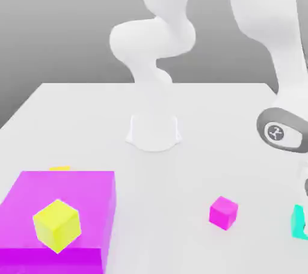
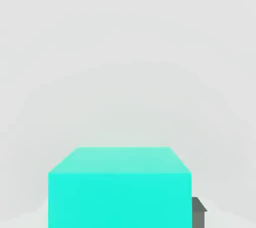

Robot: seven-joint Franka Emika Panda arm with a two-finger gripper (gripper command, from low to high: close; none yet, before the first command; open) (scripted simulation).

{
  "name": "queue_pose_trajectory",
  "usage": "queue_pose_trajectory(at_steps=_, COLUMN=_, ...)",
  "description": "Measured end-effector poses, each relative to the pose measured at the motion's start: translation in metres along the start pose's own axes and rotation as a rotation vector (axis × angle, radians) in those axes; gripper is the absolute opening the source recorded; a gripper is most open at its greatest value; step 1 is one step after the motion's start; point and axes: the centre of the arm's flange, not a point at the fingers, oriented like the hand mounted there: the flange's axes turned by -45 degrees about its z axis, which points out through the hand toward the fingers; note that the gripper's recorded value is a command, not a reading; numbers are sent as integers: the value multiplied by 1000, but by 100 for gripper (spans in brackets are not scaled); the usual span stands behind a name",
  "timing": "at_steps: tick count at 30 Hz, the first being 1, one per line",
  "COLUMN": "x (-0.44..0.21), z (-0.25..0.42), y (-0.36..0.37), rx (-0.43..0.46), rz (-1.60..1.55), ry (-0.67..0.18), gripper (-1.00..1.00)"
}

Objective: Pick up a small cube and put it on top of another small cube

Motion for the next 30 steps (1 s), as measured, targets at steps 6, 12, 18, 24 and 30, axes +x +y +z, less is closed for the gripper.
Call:
queue_pose_trajectory(at_steps=6, x=-8, z=-61, y=8, rx=-5, rz=12, ry=-4, gripper=-100)
queue_pose_trajectory(at_steps=12, x=-133, z=-88, y=102, rx=-63, rz=192, ry=-57, gripper=-100)
queue_pose_trajectory(at_steps=18, x=-302, z=-109, y=154, rx=-77, rz=444, ry=-97, gripper=-100)
queue_pose_trajectory(at_steps=24, x=-479, z=-126, y=125, rx=-50, rz=695, ry=-92, gripper=-100)
queue_pose_trajectory(at_steps=30, x=-582, z=-122, y=51, rx=-5, rz=897, ry=-18, gripper=-100)
